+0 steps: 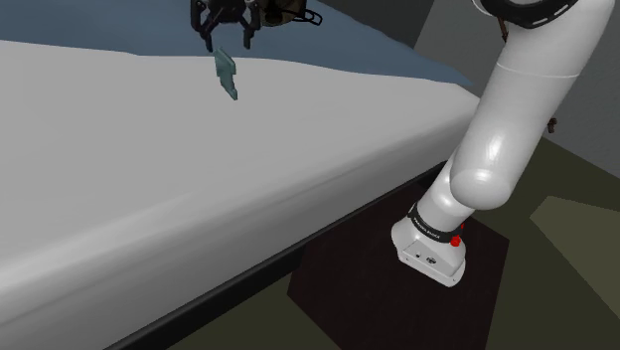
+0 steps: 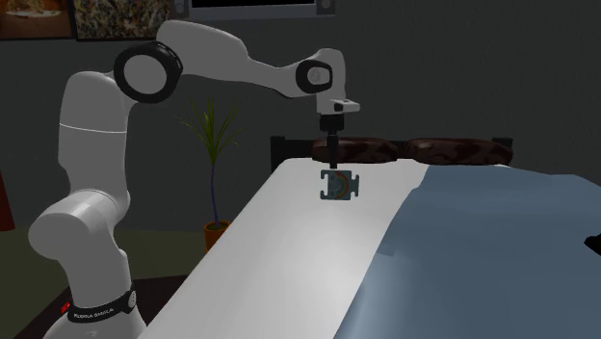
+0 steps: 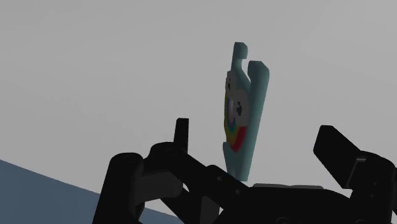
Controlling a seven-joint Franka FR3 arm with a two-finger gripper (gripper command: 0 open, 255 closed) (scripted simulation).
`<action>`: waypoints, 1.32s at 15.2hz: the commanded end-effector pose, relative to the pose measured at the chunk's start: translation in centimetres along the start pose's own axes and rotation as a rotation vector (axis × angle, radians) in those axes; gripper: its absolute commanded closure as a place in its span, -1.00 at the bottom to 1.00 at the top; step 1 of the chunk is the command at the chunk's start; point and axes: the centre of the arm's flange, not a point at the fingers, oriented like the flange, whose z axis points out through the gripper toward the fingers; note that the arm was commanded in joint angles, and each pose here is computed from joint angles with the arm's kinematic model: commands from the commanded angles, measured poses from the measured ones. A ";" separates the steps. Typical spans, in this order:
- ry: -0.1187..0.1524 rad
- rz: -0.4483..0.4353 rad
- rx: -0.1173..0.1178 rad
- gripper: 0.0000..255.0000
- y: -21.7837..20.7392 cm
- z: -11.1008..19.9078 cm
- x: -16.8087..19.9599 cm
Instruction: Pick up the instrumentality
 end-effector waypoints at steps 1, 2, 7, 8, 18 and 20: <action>0.000 0.003 0.001 -1.00 -0.3 0.9 0.4; 0.000 0.003 0.001 -1.00 -0.2 1.4 0.4; 0.000 0.004 0.001 -1.00 -0.2 3.8 0.2; 0.000 0.004 0.001 -1.00 -0.2 3.8 0.2; 0.000 0.004 0.001 1.00 -0.2 3.8 0.2; 0.000 0.004 0.001 1.00 -0.2 2.8 0.3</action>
